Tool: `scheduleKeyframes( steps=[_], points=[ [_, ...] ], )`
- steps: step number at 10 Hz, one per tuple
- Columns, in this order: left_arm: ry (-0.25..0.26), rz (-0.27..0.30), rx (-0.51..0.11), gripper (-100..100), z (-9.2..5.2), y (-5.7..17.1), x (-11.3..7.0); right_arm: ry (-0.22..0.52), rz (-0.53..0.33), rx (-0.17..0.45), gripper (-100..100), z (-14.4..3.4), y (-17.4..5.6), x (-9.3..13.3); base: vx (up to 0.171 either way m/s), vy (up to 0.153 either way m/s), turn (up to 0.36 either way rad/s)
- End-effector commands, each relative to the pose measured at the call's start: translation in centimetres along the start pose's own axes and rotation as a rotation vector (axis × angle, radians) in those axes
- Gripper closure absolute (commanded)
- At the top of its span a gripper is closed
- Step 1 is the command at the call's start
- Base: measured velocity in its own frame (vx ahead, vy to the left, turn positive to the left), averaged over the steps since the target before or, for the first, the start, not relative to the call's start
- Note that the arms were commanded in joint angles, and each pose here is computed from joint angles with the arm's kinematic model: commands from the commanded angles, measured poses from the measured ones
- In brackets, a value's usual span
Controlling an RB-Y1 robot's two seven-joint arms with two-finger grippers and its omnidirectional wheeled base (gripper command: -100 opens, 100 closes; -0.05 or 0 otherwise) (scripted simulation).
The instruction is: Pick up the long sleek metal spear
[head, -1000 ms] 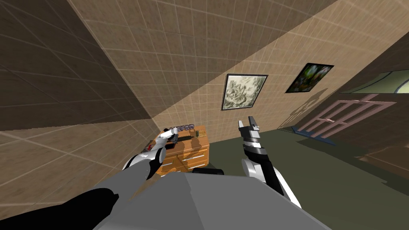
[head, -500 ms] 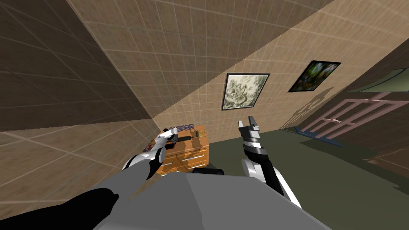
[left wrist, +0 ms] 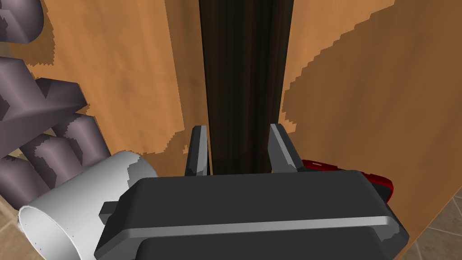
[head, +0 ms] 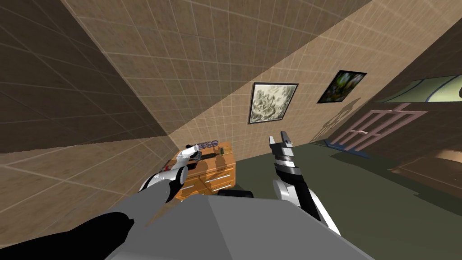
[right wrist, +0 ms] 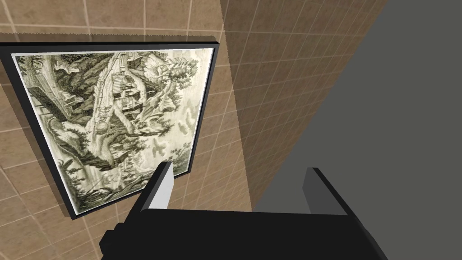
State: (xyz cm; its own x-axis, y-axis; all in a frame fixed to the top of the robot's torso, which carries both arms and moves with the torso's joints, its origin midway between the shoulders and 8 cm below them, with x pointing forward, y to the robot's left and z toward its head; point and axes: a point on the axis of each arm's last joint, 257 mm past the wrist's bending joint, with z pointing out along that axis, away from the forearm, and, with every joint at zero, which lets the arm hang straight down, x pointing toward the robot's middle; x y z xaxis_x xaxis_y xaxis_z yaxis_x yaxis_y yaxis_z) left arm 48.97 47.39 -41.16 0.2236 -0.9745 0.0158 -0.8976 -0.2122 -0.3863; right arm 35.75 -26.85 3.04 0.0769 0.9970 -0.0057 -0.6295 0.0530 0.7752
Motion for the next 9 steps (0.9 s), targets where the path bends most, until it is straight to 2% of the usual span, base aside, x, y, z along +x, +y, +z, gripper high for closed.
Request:
scheduleKeyframes(
  steps=[1, 9],
  points=[
    [-0.003, -0.024, 0.000, 100, 0.0, -0.2, 0.5, 0.000, 0.000, 0.000, 0, 0.0, 0.0, 0.0, -0.064, 0.107, -0.113],
    [-0.035, -0.099, -0.002, 100, -0.3, -1.5, 2.5, 0.000, 0.000, 0.000, 0, 0.0, 0.0, 0.0, -0.066, 0.075, -0.097]
  ],
)
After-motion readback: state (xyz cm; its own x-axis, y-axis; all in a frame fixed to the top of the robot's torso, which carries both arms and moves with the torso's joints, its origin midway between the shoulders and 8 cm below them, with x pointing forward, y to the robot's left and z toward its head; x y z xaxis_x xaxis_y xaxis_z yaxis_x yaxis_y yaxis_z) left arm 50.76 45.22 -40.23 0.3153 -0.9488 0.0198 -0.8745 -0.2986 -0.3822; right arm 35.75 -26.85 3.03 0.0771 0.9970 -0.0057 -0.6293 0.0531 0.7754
